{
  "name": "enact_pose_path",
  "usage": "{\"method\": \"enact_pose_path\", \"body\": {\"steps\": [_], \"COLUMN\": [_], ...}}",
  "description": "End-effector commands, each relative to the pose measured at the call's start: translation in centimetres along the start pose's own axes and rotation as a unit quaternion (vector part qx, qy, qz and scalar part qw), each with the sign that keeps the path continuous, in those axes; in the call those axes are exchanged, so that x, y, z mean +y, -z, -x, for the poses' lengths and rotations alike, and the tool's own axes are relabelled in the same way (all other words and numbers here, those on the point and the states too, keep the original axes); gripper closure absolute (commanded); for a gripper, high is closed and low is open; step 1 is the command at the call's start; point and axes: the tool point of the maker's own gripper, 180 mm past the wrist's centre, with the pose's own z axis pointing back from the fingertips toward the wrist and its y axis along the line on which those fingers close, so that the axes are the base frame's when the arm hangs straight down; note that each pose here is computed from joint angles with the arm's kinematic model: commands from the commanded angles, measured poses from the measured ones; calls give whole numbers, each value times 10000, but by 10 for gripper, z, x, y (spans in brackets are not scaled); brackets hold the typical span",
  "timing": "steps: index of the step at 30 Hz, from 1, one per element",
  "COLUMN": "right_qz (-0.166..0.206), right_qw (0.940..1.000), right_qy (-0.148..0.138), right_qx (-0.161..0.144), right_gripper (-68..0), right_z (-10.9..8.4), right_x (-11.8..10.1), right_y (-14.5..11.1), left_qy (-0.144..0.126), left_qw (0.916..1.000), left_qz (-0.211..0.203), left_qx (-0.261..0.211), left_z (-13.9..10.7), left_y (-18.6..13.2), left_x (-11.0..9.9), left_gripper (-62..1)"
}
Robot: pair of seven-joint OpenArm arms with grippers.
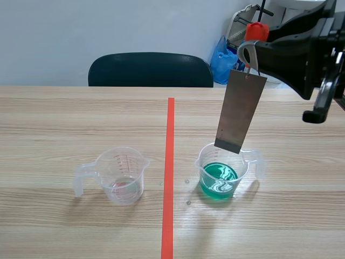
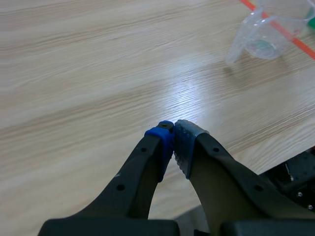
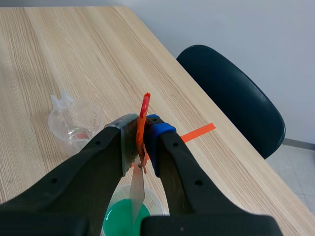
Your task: Do the redox reaction experiment
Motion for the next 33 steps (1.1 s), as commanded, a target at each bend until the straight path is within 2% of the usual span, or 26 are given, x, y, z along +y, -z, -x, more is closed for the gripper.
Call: {"method": "enact_pose_path", "body": {"steps": [1,3,5,9,15,33], "right_qz": [103,103,103,103,103,103], "right_qw": [9997,9997,9997,9997,9997,9997], "right_qy": [-97,-98,-98,-99,-113,-113], "right_qx": [-190,-189,-189,-188,-182,-182], "right_gripper": [-6,-6,-6,-6,-6,-6], "right_z": [-12,-12,-12,-12,-11,-11], "right_x": [-9,-9,-9,-9,-9,-9], "right_y": [-1,-1,-1,-1,-1,-1], "left_qy": [-7,90,188,175,65,35], "left_qw": [9997,9995,9994,9994,9993,9993], "left_qz": [-11,-106,-149,-287,-368,-375], "left_qx": [-254,-282,-254,-113,22,61], "left_z": [-6,-6,-5,-1,5,6], "left_y": [-8,-24,-38,-59,-70,-73], "left_x": [-8,-12,-17,-24,-31,-32], "left_gripper": [-28,-33,-92,-334,-621,-623]}}
